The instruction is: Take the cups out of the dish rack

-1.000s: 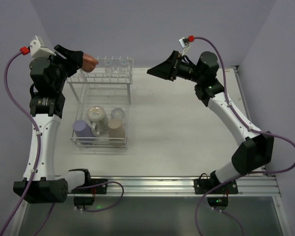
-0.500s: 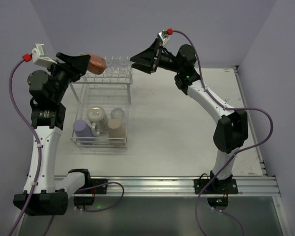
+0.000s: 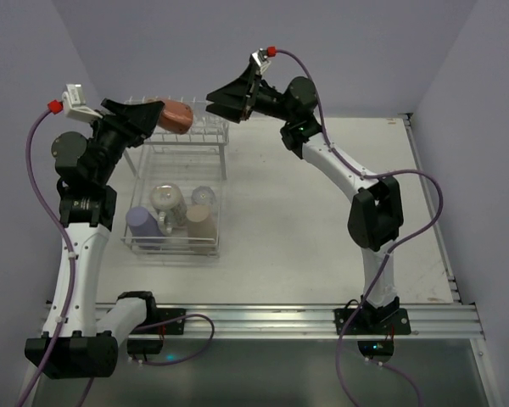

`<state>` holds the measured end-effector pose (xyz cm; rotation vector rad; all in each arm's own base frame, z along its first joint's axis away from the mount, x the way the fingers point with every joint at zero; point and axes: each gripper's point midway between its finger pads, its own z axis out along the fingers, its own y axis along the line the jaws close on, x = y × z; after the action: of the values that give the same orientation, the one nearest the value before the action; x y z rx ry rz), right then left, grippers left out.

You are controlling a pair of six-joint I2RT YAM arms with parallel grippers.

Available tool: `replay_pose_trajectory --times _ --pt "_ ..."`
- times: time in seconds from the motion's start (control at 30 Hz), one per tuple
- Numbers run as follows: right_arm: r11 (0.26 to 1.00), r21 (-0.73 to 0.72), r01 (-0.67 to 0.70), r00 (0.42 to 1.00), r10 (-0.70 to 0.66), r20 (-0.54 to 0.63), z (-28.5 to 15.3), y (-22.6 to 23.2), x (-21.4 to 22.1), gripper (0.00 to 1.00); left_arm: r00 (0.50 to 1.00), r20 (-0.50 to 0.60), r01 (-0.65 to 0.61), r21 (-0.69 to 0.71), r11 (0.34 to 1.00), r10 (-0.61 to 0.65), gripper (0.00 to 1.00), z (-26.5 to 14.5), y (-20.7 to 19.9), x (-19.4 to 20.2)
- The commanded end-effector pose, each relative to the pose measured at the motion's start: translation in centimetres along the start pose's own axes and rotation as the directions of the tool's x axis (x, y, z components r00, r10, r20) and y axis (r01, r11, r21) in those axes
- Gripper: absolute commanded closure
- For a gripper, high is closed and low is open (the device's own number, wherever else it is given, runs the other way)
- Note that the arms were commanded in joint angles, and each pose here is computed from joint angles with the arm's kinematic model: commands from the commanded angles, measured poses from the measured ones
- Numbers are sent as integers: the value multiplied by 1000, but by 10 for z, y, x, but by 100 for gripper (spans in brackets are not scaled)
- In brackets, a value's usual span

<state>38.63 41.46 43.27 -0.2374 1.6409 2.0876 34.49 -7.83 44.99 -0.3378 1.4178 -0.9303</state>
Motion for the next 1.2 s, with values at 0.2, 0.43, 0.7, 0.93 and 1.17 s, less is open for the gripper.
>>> replay_pose_trajectory --times 0.2,0.43,0.7,0.93,1.17 --pt "982 -187 17 998 -28 -54 6 33 15 29 998 60 2 160 987 -12 100 -13 -44 -19" --pt "964 -264 14 992 -47 -121 11 42 29 30 999 45 22 165 986 -30 100 -12 -40 -13" --pt "944 -328 -24 985 -33 -167 11 45 41 32 998 35 44 193 980 -51 100 -11 -41 -10" --pt "928 -370 -40 983 -30 -182 9 50 47 34 998 22 54 205 977 -60 100 -9 -39 -6" --pt "911 -409 -46 982 -35 -188 13 60 46 41 997 7 72 212 975 -75 100 -10 -35 1"
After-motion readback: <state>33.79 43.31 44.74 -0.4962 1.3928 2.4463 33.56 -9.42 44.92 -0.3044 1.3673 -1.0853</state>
